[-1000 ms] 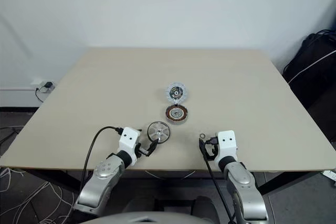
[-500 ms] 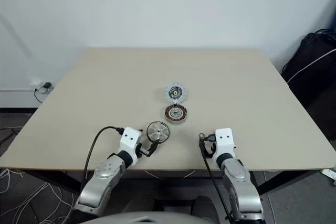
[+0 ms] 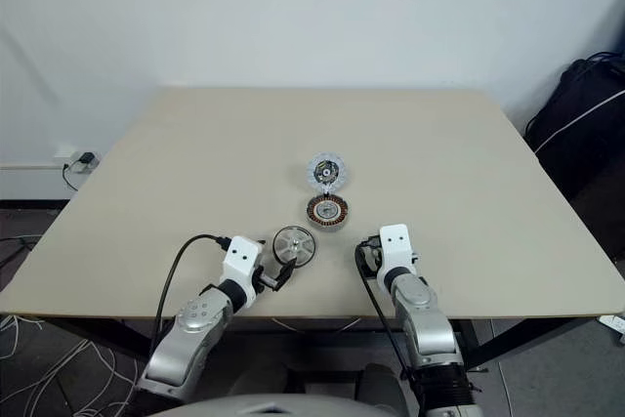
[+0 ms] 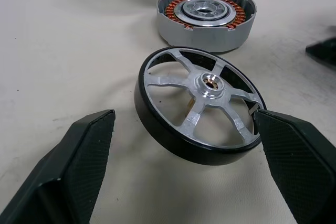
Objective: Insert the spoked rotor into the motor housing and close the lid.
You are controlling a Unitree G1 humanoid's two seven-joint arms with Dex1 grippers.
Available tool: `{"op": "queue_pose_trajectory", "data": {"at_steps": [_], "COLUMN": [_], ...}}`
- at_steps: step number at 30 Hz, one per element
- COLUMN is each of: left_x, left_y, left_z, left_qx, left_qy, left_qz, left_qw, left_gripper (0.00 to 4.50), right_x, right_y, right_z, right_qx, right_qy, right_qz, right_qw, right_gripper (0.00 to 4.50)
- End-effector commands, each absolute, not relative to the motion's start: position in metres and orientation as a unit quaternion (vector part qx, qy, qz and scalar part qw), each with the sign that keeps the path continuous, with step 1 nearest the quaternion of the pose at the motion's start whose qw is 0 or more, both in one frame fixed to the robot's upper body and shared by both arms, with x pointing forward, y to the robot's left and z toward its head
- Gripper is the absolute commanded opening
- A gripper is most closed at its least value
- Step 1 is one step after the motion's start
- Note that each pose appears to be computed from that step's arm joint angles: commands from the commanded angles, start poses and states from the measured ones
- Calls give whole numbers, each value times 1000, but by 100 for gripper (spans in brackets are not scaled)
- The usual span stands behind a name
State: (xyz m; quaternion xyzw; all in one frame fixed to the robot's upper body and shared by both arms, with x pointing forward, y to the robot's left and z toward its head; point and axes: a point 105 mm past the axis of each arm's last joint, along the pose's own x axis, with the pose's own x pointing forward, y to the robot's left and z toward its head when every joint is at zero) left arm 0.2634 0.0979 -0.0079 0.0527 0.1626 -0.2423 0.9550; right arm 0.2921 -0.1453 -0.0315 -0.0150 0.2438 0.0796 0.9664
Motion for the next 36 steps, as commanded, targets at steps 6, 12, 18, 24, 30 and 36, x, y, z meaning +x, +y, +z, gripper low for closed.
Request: {"op": "queue_pose_trajectory", "data": {"at_steps": [6,12,18,24,30,36], "left_x": [266,265,267,269,268,267], "left_y": [98,96,94,91,91,92], "left_z": [9,7,7,7,8,8], "left_qx": [56,57,57,55,52,48], "left_qy": [133,137,138,136,134,132], "left_qz": [-240,-246,-250,-254,-249,-239], "left_qw": [960,958,957,956,958,961], "left_gripper": [450,450,450,450,450,450], "right_x": [269,261,277,310,339,358], "right_y": [-153,-155,-138,-102,-78,-59], "right_z": [-51,-44,-5,26,35,33], "right_qx": [-3,5,-10,-46,-79,-104], "right_qy": [275,265,201,156,140,139], "right_qz": [72,62,96,155,189,216], "right_qw": [959,962,975,974,969,961], "right_gripper": [173,73,73,73,73,73]}}
